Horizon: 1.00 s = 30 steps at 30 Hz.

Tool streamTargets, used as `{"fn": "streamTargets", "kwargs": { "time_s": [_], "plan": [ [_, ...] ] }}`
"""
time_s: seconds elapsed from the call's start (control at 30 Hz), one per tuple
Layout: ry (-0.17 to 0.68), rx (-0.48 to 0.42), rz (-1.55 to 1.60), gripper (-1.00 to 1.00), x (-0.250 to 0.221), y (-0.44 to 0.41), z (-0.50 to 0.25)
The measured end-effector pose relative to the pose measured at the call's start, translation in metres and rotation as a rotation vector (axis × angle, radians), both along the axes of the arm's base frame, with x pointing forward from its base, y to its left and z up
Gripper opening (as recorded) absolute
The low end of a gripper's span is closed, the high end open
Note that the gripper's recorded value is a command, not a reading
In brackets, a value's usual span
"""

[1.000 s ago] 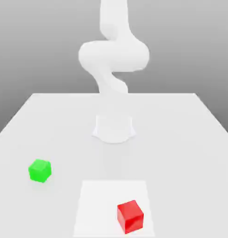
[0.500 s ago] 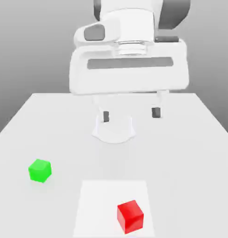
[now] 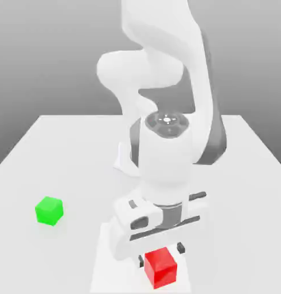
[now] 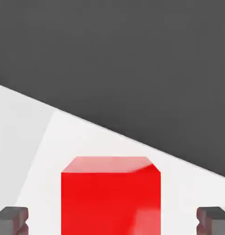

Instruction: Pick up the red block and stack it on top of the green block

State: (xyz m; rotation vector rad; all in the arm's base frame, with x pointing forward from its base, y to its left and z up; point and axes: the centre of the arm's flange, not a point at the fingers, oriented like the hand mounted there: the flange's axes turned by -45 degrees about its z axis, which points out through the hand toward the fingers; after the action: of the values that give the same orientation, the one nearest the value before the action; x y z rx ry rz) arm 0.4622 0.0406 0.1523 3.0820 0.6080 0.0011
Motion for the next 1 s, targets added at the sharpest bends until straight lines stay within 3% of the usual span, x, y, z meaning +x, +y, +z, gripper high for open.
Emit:
{"fn": "streamTargets", "kwargs": {
  "time_s": [0.2, 0.4, 0.63, 1.0],
  "plan": [
    [0.001, 0.000, 0.000, -1.00, 0.000, 0.000, -0.003],
    [0.001, 0.001, -0.041, -1.00, -0.003, -0.011, 0.056],
    [0.002, 0.006, -0.453, -1.00, -0.035, -0.115, 0.072],
    [0.001, 0.007, -1.096, -1.00, -0.127, -0.236, 0.089]
  ]
}}
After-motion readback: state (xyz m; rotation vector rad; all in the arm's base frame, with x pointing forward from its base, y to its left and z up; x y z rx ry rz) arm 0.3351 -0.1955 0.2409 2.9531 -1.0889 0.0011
